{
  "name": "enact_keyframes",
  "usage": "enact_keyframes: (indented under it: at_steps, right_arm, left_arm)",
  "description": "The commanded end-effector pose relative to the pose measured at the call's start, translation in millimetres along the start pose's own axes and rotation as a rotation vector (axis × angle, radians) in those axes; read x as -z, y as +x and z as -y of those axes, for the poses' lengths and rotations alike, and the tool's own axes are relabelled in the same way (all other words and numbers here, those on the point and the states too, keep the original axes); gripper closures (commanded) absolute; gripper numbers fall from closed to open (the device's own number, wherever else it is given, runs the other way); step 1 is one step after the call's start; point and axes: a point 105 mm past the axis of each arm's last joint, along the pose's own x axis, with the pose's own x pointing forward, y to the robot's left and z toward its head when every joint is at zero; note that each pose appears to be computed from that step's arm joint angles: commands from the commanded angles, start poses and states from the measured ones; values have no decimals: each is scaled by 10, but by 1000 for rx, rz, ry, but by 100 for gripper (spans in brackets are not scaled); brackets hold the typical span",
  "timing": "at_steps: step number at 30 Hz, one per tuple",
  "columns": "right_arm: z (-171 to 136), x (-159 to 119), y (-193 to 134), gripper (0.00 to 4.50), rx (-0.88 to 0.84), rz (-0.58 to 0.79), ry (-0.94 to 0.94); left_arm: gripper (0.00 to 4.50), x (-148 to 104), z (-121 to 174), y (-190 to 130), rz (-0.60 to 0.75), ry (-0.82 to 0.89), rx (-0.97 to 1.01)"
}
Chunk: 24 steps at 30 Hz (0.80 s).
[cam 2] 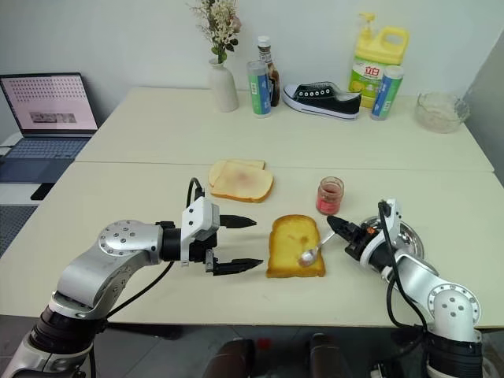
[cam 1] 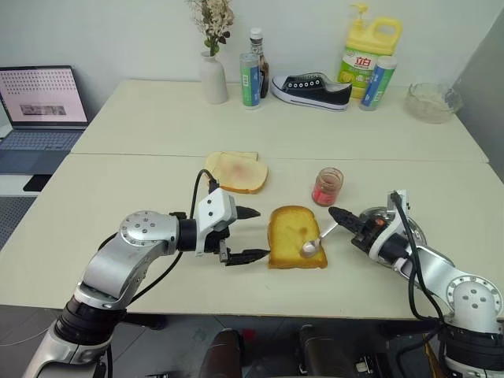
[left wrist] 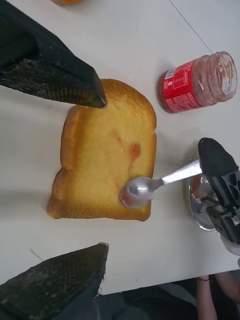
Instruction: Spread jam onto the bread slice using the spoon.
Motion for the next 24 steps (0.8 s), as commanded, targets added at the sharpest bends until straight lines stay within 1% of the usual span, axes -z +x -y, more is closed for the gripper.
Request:
enact_keyframes:
  at_steps: [1, 4, 8, 12, 15, 19, 24]
  right_arm:
    - [-245, -93, -1, 447, -95, 31, -5]
    - [-294, -234, 110, 447, -99, 79, 4]
    - [-188, -346, 280, 447, -38, 128, 9]
    - [16, -287, 373, 447, 50, 130, -3]
    - [76, -222, 346, 447, 70, 110, -27]
    - [130, -146, 192, 447, 77, 79, -43]
    - [239, -213, 58, 447, 118, 95, -59]
  left_arm:
    - [0, -57, 8, -38, 15, 41, -5]
    - [0, -85, -6, -6, 27, 43, -6]
    - [0, -89, -9, 9, 30, 46, -6]
    - [0, -94, -15, 19, 33, 50, -6]
    - [0, -104, -16, 23, 36, 50, -5]
    - [0, -89, -12, 15, 32, 49, -6]
    - [0, -106, -23, 28, 38, 51, -7]
